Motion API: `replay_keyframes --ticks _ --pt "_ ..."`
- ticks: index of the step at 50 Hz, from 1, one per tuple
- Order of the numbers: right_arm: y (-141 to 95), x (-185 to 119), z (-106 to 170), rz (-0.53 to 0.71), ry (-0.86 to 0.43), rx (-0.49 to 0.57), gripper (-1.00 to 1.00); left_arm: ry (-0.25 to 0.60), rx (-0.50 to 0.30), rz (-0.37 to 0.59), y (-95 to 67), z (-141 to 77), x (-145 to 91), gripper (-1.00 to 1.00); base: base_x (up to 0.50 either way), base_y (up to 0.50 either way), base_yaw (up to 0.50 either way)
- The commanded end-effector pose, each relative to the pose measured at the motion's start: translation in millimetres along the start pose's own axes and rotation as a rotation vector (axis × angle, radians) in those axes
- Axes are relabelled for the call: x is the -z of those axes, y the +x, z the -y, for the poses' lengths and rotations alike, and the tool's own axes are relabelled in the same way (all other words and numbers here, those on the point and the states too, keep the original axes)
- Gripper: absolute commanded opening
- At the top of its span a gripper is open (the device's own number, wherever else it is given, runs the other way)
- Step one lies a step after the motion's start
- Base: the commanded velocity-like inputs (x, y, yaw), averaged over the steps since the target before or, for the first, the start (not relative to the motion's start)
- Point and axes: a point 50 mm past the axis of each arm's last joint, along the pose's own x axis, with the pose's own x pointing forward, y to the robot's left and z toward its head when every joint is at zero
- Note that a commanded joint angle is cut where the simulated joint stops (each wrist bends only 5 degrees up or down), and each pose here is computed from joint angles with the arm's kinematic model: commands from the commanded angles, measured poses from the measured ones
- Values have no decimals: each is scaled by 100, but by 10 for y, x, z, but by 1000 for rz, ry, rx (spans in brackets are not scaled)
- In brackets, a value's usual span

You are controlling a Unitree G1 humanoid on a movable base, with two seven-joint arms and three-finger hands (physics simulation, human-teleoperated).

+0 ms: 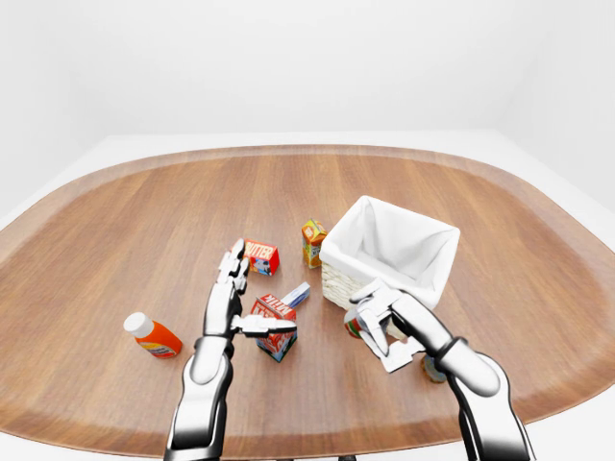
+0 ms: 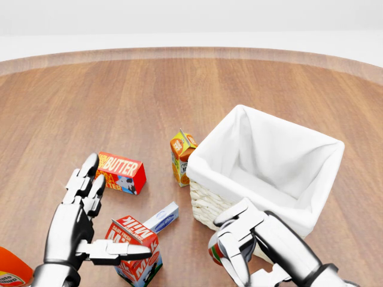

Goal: Pick up the tomato sauce, and put it in the basket.

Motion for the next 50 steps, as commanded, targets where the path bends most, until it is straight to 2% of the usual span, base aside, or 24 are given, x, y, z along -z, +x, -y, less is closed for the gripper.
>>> replay_keyframes --ticks 1,18,25,33,44,50 --pt "-54 -354 92 117 -116 52 -100 0 0 -4 -5 4 10 91 0 0 0" --pt "-102 -1022 346 388 -325 138 -100 1 2 -10 -7 13 25 91 0 0 0" --pt "-71 -1089 443 408 -363 145 -100 2 4 -12 -7 17 30 91 0 0 0" --pt "110 -1128 696 393 -395 154 -100 4 5 -14 -11 23 36 91 0 0 0" --pt "458 -1126 1186 348 -322 250 -100 5 7 -15 -9 26 52 91 0 0 0" --pt "657 -1002 1400 272 -245 299 -100 5 7 -16 -10 25 59 91 0 0 0"
